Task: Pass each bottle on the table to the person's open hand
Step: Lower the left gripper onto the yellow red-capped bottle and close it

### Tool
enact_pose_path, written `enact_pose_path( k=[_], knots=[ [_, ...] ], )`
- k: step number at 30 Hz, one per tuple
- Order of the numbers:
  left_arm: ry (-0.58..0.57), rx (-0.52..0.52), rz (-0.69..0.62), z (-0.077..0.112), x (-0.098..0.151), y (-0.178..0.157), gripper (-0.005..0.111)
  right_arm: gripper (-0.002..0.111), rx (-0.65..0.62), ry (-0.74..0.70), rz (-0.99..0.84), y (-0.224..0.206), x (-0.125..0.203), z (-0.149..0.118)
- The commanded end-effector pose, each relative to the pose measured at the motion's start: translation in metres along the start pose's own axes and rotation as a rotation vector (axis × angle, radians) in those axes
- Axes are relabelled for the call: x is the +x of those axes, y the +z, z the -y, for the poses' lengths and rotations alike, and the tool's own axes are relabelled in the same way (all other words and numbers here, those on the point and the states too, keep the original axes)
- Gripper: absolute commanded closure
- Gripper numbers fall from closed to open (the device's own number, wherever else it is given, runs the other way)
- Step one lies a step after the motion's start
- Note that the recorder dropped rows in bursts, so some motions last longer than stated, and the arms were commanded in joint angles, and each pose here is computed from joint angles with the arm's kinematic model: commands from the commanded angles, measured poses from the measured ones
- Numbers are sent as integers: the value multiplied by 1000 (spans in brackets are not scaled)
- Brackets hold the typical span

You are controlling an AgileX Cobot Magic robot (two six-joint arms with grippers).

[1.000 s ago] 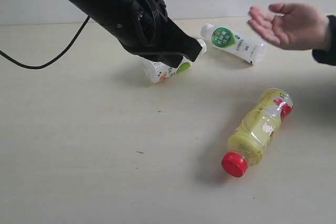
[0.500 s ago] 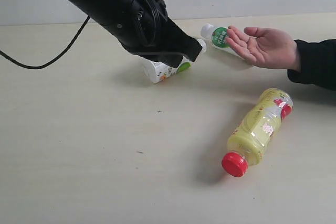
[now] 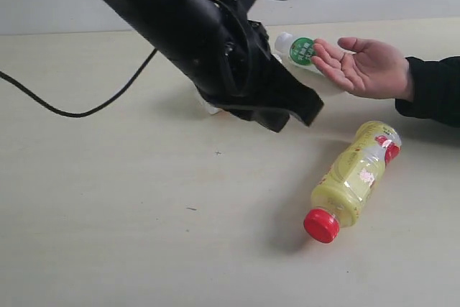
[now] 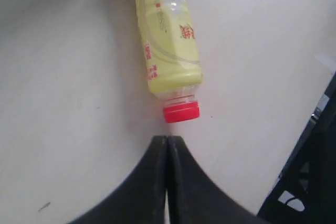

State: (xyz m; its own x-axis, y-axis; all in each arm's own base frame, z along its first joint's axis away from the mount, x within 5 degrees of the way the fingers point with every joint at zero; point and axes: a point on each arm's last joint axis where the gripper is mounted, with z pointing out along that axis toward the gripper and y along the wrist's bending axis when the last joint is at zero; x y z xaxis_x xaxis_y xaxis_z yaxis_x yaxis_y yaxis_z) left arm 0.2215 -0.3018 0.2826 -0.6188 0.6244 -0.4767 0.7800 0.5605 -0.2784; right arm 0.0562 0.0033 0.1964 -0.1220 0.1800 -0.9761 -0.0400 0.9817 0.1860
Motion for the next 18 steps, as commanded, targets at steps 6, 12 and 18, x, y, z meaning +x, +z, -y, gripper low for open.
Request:
enact_pose_path(
  k=[6, 12, 18],
  knots=[
    [36, -242, -161, 26, -34, 40, 107, 108, 4, -3, 11, 0, 0, 0],
    [72, -222, -195, 42, -57, 85, 107, 108, 4, -3, 11, 0, 0, 0],
    [97, -207, -196, 43, -65, 115, 95, 108, 4, -3, 11, 0, 0, 0]
  ],
)
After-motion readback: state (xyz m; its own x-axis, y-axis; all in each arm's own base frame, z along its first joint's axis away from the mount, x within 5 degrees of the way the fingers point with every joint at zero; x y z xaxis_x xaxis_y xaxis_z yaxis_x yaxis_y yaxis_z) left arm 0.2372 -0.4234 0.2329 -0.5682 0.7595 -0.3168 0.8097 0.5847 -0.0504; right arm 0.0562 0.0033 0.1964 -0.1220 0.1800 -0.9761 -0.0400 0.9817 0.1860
